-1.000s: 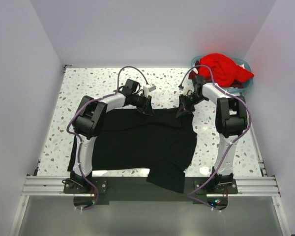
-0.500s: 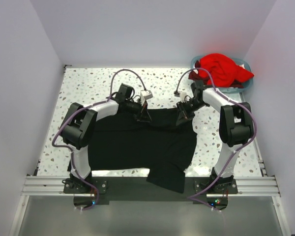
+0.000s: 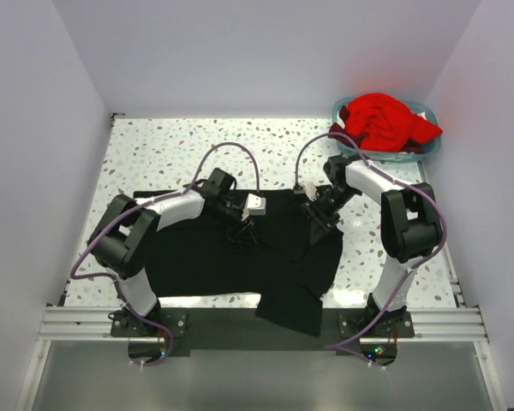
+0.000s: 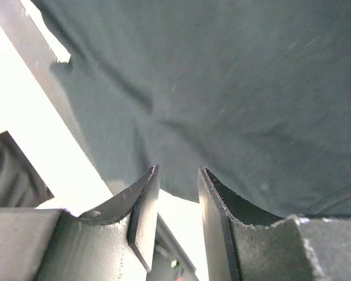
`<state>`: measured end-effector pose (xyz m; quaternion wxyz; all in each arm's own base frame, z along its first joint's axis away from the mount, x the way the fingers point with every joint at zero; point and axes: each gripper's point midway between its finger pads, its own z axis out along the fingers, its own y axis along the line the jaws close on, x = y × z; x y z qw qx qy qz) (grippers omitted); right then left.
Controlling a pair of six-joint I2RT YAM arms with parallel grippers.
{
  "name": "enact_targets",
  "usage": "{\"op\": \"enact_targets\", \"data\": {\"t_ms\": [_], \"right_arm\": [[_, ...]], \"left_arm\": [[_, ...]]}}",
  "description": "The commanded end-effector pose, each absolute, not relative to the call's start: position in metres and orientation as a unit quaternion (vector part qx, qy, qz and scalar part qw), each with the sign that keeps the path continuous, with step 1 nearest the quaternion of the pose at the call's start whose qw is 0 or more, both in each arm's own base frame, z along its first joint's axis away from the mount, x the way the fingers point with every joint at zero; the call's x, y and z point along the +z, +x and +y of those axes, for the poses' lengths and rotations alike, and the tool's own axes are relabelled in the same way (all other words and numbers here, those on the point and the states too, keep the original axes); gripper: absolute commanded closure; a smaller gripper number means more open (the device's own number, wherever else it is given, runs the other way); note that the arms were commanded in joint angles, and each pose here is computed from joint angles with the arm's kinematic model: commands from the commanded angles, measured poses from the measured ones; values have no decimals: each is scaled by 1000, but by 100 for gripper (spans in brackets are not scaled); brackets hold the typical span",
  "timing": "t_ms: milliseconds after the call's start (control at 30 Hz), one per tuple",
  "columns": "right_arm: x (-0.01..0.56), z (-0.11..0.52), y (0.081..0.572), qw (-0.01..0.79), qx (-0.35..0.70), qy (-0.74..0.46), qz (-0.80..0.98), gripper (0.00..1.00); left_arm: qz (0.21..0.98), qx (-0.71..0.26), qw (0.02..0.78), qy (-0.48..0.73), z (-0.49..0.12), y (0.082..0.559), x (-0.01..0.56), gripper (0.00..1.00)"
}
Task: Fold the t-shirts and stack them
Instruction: Fold the tshirt
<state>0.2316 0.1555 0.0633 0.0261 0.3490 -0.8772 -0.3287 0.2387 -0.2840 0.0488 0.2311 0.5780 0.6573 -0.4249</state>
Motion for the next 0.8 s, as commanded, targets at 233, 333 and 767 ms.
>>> {"op": "enact_targets", "data": {"t_ms": [233, 333, 767], "right_arm": [[109, 144, 332, -140, -240, 295, -914, 62], [110, 138, 371, -187, -189, 268, -926, 61], [36, 102, 410, -130, -25, 277, -952, 63]], "left_arm": [[641, -403, 319, 570, -249, 273, 105, 59], [715, -388, 339, 473, -211, 316, 118, 58], [927, -191, 273, 172, -7, 371, 68, 65]]}}
